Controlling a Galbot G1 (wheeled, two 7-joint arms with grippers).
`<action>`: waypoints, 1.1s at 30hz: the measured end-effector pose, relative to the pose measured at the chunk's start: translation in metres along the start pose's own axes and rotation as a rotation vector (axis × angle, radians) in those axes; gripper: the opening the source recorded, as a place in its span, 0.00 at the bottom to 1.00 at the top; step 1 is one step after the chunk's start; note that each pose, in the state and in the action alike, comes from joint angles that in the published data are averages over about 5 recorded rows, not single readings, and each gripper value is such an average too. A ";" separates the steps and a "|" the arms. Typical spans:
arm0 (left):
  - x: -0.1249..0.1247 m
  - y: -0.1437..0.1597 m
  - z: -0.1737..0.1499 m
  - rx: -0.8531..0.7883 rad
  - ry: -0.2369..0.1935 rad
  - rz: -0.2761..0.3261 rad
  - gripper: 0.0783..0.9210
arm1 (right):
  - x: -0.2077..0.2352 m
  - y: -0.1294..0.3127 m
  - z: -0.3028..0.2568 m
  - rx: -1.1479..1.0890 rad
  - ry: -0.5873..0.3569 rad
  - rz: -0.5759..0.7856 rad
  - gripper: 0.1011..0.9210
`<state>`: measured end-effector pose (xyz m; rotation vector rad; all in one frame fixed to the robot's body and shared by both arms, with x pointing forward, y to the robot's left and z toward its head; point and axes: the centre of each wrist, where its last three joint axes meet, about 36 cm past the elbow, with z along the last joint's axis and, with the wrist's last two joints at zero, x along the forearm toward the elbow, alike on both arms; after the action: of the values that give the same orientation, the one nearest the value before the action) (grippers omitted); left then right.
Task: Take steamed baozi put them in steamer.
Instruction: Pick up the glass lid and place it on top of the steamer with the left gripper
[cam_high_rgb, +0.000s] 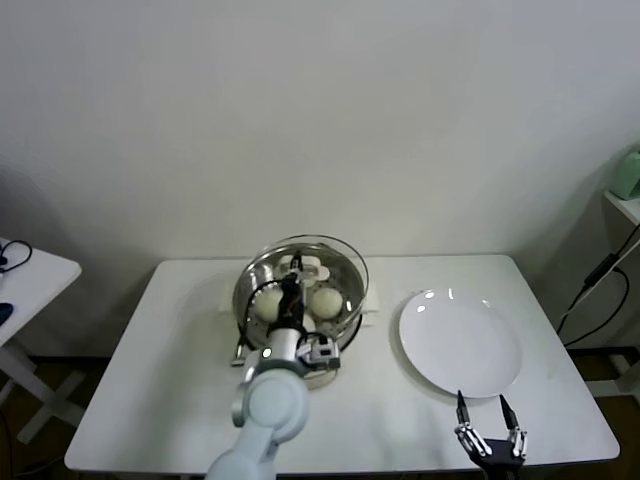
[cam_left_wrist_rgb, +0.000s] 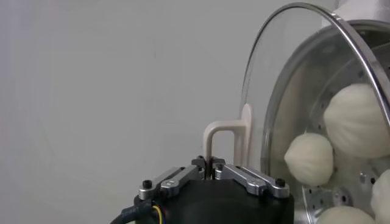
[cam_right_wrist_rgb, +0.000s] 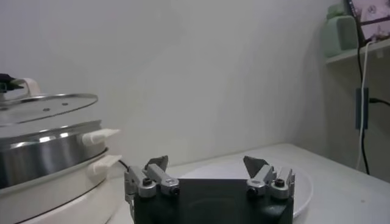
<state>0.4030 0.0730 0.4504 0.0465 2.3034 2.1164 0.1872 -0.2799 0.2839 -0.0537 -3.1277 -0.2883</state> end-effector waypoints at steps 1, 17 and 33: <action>0.000 -0.001 0.000 -0.005 -0.001 0.002 0.07 | 0.000 0.000 0.000 0.000 0.000 0.000 0.88; -0.004 -0.010 0.006 -0.050 0.010 0.024 0.07 | 0.000 -0.002 -0.003 -0.003 -0.002 -0.006 0.88; -0.005 -0.020 0.005 -0.063 0.011 0.048 0.07 | -0.001 -0.002 -0.005 -0.007 -0.008 -0.005 0.88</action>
<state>0.4080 0.0763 0.4303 0.0907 2.2632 2.2159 0.1878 -0.2828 0.2883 -0.0476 -3.1355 -0.2993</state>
